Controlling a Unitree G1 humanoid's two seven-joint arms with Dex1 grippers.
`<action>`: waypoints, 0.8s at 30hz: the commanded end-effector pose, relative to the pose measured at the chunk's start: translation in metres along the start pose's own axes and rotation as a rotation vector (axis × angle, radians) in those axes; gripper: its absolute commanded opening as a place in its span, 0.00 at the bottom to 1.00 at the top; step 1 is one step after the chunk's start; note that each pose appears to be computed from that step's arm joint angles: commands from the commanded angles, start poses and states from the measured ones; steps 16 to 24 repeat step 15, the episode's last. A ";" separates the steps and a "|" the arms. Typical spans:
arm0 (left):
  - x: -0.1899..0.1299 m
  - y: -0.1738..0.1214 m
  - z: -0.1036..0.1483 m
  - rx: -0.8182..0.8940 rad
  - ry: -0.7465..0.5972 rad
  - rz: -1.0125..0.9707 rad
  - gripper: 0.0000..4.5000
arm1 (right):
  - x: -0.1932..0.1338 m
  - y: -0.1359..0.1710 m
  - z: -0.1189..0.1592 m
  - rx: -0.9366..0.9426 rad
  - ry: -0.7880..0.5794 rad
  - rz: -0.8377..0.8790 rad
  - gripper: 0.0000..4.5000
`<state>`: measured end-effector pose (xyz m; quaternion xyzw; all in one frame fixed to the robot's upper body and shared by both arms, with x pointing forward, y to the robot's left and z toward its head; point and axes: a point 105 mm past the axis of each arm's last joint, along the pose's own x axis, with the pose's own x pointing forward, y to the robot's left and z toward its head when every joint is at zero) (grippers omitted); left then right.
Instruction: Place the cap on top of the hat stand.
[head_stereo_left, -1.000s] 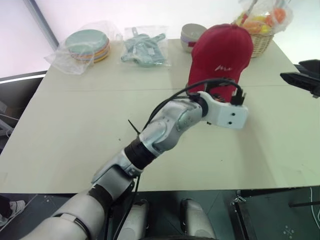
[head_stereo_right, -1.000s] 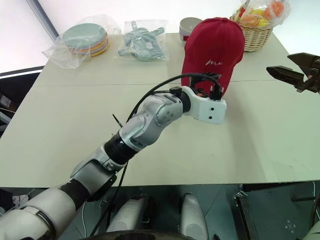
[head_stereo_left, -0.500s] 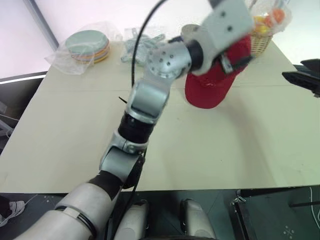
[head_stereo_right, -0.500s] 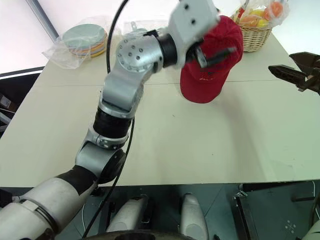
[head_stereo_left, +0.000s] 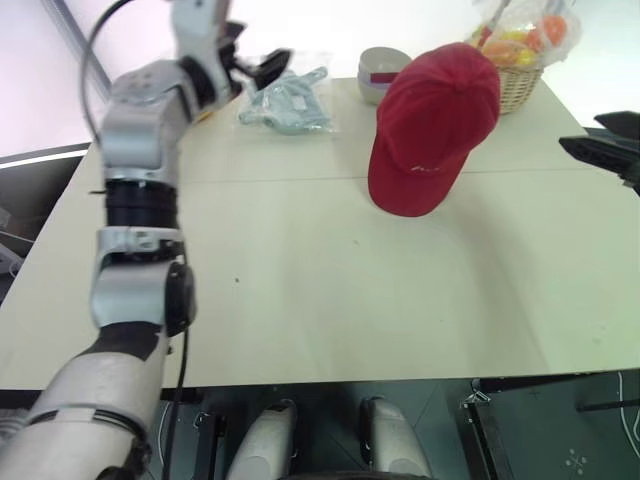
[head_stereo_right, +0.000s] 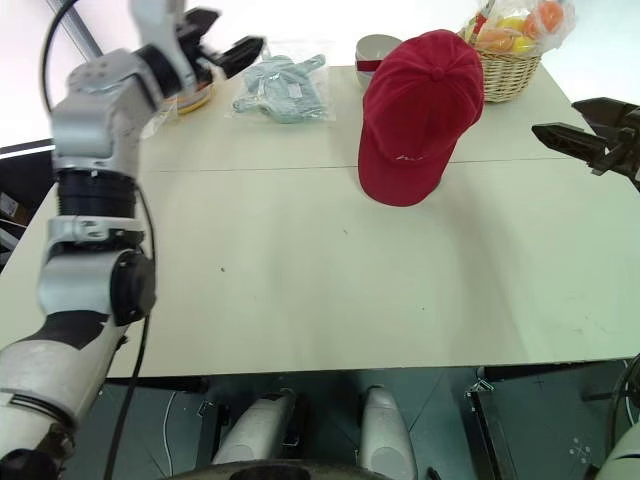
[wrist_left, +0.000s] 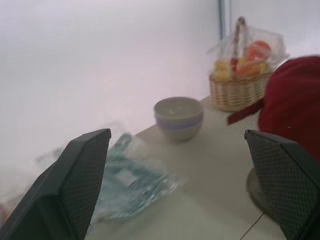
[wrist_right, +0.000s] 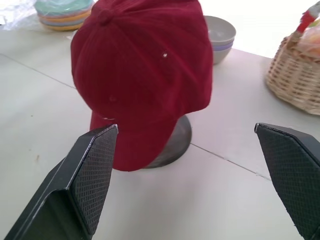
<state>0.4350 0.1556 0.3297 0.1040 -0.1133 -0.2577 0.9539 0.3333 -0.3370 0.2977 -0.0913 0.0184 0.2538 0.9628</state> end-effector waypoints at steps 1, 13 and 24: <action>-0.029 0.014 -0.008 -0.003 0.013 -0.002 0.99 | -0.006 -0.005 0.003 -0.010 -0.027 -0.029 1.00; -0.111 0.003 -0.073 -0.102 0.199 -0.021 0.99 | -0.004 -0.003 -0.028 0.087 0.005 -0.067 1.00; -0.112 0.001 -0.074 -0.121 0.188 -0.014 0.99 | -0.003 -0.001 -0.030 0.087 0.012 -0.061 1.00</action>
